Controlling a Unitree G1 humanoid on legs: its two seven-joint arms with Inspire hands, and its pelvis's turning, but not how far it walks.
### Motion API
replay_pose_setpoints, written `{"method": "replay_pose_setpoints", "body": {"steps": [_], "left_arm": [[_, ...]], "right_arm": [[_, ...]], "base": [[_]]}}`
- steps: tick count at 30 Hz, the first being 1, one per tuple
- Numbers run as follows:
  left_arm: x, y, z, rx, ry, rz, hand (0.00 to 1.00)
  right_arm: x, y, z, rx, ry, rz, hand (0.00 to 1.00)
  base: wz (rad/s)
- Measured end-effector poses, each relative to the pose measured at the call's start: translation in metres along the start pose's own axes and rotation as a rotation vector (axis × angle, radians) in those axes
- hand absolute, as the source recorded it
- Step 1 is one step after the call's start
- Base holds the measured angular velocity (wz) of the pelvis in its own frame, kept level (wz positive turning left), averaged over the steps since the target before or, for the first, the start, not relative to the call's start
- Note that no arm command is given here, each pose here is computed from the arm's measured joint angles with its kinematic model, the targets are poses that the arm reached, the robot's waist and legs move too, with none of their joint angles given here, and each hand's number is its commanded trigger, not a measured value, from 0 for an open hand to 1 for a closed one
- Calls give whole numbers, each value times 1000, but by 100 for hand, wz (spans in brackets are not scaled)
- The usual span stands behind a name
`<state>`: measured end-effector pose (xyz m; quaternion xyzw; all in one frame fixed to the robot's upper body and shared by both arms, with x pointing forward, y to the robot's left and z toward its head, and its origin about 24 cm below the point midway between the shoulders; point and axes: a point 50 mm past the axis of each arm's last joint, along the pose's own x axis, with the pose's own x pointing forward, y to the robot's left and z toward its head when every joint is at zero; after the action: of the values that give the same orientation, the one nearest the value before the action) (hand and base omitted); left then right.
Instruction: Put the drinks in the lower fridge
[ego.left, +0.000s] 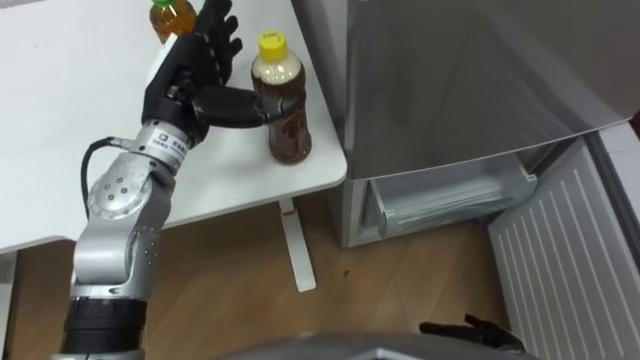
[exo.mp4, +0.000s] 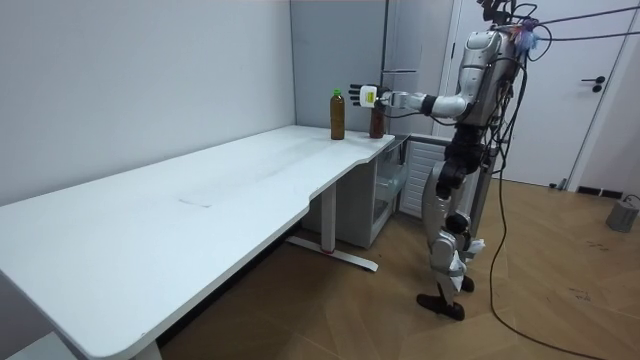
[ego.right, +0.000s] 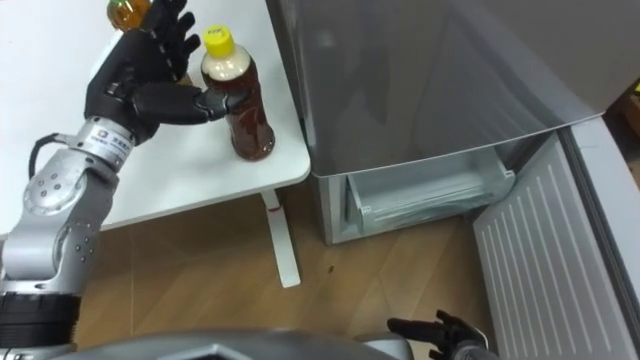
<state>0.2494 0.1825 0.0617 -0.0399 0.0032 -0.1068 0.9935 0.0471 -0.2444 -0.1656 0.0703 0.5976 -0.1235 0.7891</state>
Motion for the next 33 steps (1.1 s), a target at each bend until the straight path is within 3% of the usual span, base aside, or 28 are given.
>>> {"method": "replay_pose_setpoints", "body": {"steps": [15,33], "left_arm": [[0,0,0,-5,0,3,0],[0,-7,-5,-72,40,-111,0]], "right_arm": [[1,0,-1,13,24,-6,0],[2,0,6,8,29,-7,0]], "base": [[0],[0]]}}
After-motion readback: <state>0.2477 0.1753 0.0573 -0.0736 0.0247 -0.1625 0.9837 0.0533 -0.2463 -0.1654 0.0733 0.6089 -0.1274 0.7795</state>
